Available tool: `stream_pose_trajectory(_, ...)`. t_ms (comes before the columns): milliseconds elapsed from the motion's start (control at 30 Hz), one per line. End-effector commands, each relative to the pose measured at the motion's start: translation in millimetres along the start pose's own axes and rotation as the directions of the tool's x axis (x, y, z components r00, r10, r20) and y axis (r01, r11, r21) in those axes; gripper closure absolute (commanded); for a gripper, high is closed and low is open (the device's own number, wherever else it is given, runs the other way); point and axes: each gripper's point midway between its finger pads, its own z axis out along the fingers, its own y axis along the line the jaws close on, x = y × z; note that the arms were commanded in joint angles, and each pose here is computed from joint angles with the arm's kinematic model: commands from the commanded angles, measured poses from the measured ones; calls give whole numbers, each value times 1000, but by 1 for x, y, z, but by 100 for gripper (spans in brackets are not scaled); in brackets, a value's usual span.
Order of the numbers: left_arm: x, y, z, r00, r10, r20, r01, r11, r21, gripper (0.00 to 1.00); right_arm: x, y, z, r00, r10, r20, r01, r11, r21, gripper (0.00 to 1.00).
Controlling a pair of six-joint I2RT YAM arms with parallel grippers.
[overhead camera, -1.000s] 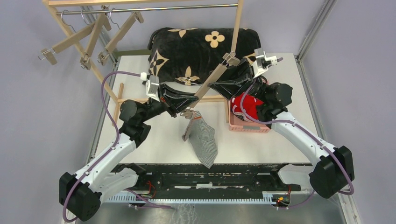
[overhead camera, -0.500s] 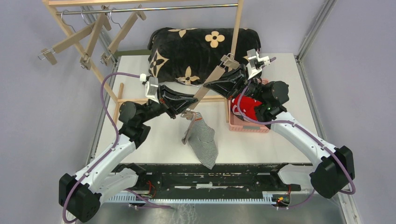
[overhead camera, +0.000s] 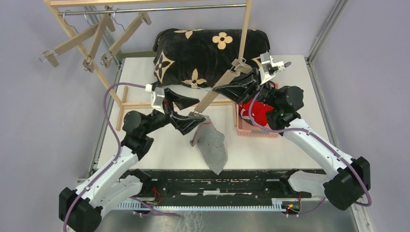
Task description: Remove the underwear clipped to the hanger
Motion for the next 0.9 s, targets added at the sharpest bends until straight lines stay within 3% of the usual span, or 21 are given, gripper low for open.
stream_pose_trajectory(0,16,5,-18,998,52,-19,-53,997,-60,1,-32,23,-2,993,-91,79,94,995,-33,99)
stream_pose_trajectory(200,21,-6,-35,997,73,11,-72,996,-59,1,-32,21,-3,992,-89,91,91,996,-19,99)
stream_pose_trajectory(300,20,-7,-33,997,71,13,-70,996,-50,13,-32,21,-2,992,-78,99,81,996,-30,99)
stream_pose_trajectory(533,10,-15,-26,997,55,59,-56,998,7,16,-22,16,-3,995,-63,79,66,998,-25,99)
stream_pose_trajectory(567,11,-14,-25,997,45,57,-45,999,13,21,-20,15,-3,995,-61,76,63,998,-21,99)
stream_pose_trajectory(600,13,-15,-24,998,37,52,-38,999,23,34,-19,14,-3,995,-61,76,63,998,-19,99)
stream_pose_trajectory(667,15,-14,-21,999,24,42,-25,999,35,78,-18,13,-3,996,-61,72,62,998,-16,99)
stream_pose_trajectory(700,16,-15,-20,999,22,38,-24,999,43,92,-18,13,-3,996,-62,71,63,998,-17,99)
stream_pose_trajectory(733,17,-14,-20,999,20,38,-22,999,42,97,-17,13,-4,996,-64,68,65,998,-15,99)
stream_pose_trajectory(800,15,-12,-19,999,21,44,-23,999,36,93,-17,11,-4,996,-68,64,69,998,-9,99)
stream_pose_trajectory(867,10,-11,-19,998,29,61,-31,999,25,69,-15,9,-4,996,-75,57,75,997,3,99)
